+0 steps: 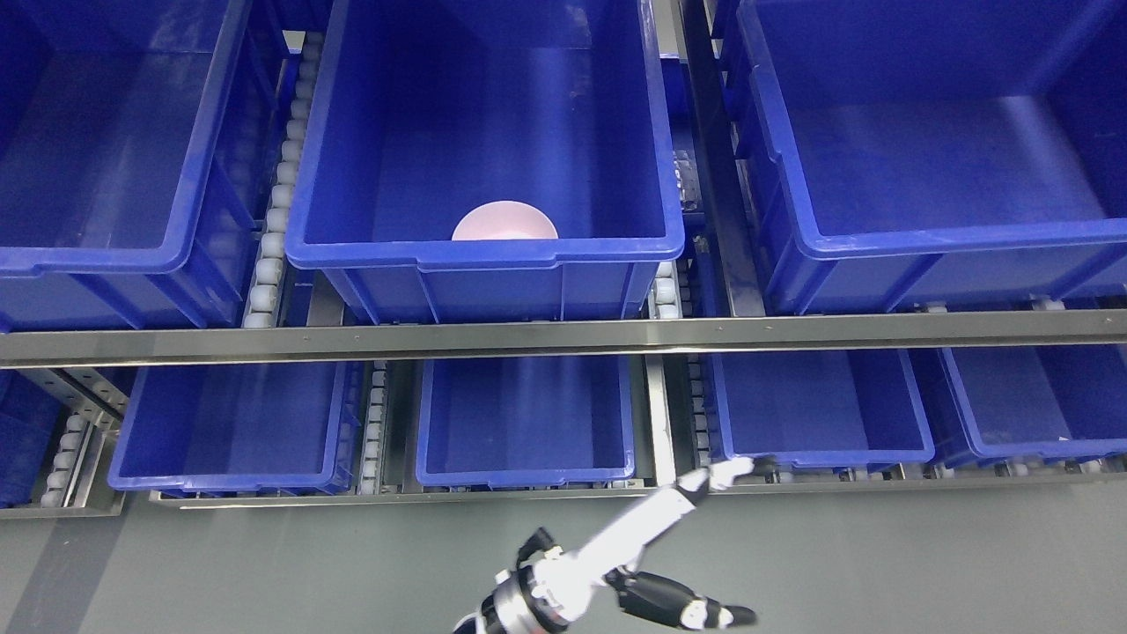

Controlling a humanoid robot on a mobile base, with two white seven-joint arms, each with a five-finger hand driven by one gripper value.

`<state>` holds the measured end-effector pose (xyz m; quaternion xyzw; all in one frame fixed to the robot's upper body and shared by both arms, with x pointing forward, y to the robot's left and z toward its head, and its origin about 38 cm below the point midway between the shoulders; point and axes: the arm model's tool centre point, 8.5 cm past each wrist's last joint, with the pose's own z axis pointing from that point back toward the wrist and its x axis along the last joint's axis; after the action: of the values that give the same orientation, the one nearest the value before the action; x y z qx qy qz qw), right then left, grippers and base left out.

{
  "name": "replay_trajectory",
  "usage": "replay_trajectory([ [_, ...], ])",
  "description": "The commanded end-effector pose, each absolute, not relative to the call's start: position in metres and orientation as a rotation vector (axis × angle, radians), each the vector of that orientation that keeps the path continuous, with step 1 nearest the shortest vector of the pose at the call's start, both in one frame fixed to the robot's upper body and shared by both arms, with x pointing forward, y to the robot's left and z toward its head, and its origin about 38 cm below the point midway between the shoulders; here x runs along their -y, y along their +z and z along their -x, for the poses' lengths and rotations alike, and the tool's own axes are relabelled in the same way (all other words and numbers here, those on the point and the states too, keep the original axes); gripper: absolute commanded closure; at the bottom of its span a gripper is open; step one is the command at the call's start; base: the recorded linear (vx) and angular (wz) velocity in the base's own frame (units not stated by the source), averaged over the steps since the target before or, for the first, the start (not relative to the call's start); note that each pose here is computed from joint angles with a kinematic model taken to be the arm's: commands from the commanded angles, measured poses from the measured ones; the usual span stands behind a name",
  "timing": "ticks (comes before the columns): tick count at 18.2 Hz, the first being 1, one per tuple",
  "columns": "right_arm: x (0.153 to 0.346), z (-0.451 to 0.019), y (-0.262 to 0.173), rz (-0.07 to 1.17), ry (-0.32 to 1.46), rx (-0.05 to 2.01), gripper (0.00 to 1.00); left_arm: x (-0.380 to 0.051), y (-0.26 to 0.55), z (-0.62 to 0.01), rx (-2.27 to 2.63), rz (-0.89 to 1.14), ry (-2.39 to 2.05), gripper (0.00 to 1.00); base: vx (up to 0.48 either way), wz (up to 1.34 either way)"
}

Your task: Stack pink IKEA bowls on left shelf middle

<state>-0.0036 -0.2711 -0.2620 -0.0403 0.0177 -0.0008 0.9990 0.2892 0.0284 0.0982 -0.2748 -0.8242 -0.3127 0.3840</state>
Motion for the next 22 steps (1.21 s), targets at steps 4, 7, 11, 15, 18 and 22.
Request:
replay_trajectory([
  [4, 0.282, 0.011, -0.261, 0.099, -0.012, -0.030, 0.00, -0.201, 0.083, -0.316, 2.130, 0.142, -0.233, 0.00, 0.000, 0.00],
  [7, 0.282, 0.011, -0.261, 0.099, -0.012, -0.030, 0.00, -0.245, 0.088, -0.319, 2.146, 0.001, -0.168, 0.00, 0.000, 0.00],
  [11, 0.283, 0.011, -0.261, 0.099, -0.013, -0.028, 0.00, -0.264, 0.095, -0.324, 2.158, -0.048, -0.137, 0.00, 0.000, 0.00],
  [15, 0.282, 0.011, -0.261, 0.099, -0.012, -0.029, 0.00, -0.270, 0.099, -0.329, 2.156, -0.067, -0.127, 0.01, 0.000, 0.00],
  [18, 0.283, 0.011, -0.261, 0.099, -0.013, -0.028, 0.00, -0.283, 0.101, -0.331, 2.144, -0.108, -0.104, 0.01, 0.000, 0.00],
  [22, 0.283, 0.011, -0.261, 0.099, -0.013, -0.028, 0.00, -0.301, 0.110, -0.340, 2.146, -0.148, -0.071, 0.01, 0.000, 0.00],
])
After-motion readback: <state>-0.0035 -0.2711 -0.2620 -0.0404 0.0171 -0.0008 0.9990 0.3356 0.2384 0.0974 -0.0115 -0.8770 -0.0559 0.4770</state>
